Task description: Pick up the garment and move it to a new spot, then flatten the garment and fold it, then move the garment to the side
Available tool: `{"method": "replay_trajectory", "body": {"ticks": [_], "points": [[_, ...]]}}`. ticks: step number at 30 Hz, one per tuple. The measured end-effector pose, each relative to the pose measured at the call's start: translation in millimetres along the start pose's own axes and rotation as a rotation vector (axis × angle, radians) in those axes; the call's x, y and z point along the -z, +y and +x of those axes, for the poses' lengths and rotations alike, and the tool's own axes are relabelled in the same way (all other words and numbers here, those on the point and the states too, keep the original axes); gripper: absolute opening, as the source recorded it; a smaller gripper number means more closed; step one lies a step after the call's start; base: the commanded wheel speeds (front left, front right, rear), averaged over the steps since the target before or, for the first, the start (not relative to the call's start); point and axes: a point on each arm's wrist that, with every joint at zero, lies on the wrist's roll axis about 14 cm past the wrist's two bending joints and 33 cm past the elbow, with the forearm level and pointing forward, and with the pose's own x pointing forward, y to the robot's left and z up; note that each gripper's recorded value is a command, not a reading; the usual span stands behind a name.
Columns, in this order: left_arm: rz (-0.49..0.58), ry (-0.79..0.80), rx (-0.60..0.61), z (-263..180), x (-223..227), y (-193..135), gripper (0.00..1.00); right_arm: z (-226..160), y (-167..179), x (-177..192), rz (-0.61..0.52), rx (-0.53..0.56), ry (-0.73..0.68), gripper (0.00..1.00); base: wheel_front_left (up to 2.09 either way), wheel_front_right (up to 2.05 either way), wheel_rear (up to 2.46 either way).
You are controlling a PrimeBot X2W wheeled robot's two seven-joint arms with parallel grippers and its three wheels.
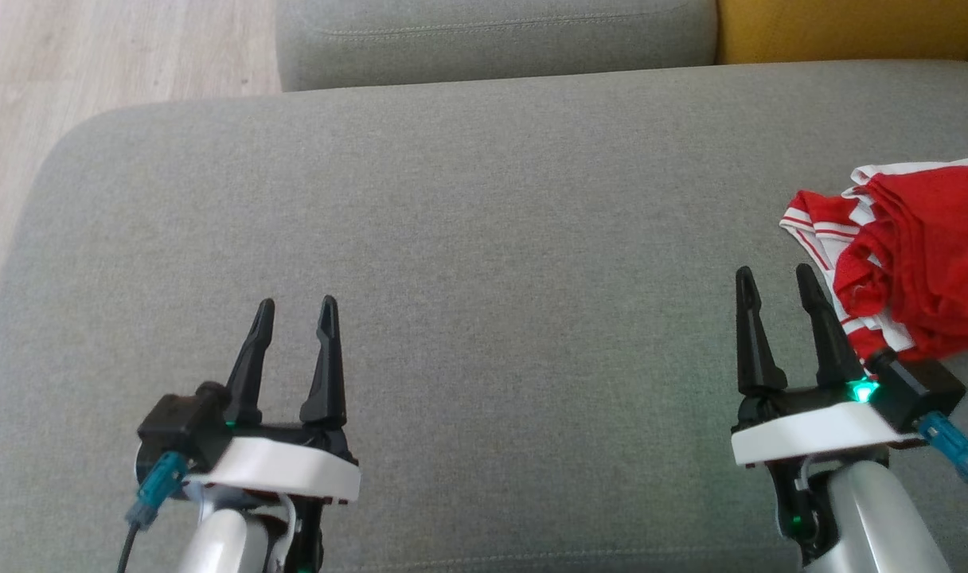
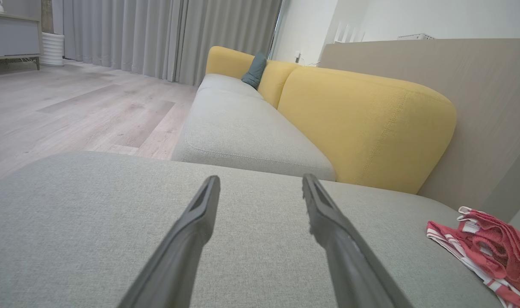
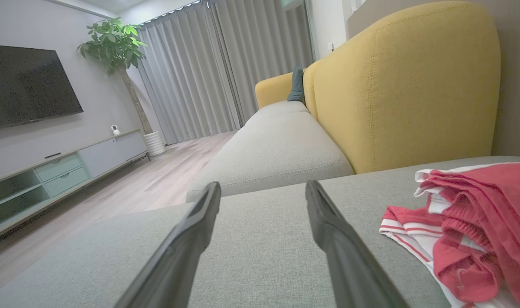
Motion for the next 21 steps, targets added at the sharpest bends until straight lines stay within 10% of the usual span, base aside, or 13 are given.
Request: {"method": "replay_trajectory", "body": {"ticks": [21], "points": [[-0.011, -0.038, 0.003, -2.5, -13.0, 1.9, 1.0, -1.3, 5.1, -9.1, -0.02, -0.016, -0.026, 1.0, 0.0, 0.0, 0.0]]}}
